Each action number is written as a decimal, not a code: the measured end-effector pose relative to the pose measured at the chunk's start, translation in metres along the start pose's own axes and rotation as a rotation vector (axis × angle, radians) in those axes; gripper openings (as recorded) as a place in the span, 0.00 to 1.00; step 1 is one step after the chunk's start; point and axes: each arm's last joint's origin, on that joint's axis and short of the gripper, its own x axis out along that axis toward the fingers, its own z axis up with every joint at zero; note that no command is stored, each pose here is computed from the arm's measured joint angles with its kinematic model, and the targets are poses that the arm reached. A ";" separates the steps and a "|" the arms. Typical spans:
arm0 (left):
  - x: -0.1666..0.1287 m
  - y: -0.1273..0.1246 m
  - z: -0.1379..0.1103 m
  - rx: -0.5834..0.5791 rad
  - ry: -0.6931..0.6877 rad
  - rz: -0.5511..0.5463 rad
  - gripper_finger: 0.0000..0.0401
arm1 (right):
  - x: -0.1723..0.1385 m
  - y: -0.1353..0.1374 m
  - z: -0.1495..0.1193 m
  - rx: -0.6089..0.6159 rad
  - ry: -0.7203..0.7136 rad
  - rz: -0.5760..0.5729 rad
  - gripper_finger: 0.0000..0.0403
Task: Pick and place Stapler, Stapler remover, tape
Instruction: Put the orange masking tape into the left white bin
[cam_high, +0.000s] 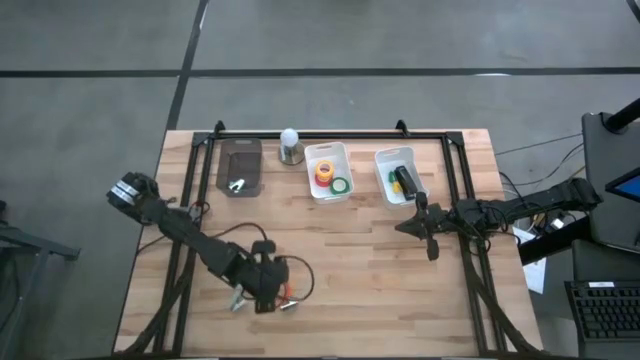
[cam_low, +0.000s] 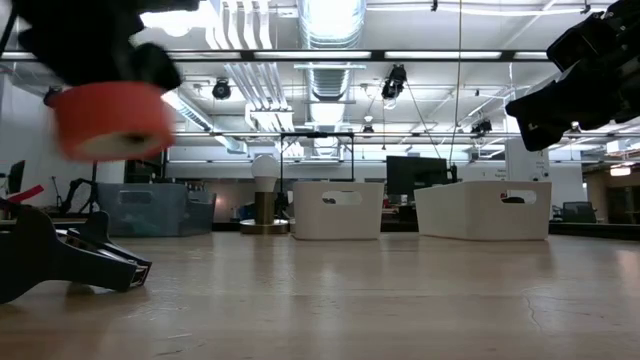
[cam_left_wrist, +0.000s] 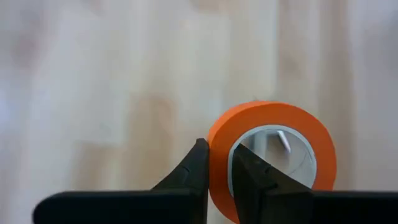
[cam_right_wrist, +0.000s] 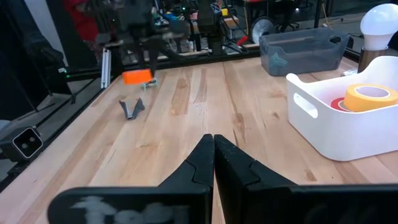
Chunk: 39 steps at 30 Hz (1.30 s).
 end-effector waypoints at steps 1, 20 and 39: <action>-0.002 0.004 0.004 0.004 -0.041 0.028 0.10 | 0.000 0.000 0.000 0.000 0.000 0.000 0.02; -0.025 0.113 0.108 0.082 -0.564 0.363 0.14 | 0.000 0.000 0.000 0.000 0.000 0.000 0.02; -0.009 0.267 0.123 -0.432 -0.597 0.379 0.15 | 0.000 0.000 0.000 0.000 0.000 0.001 0.02</action>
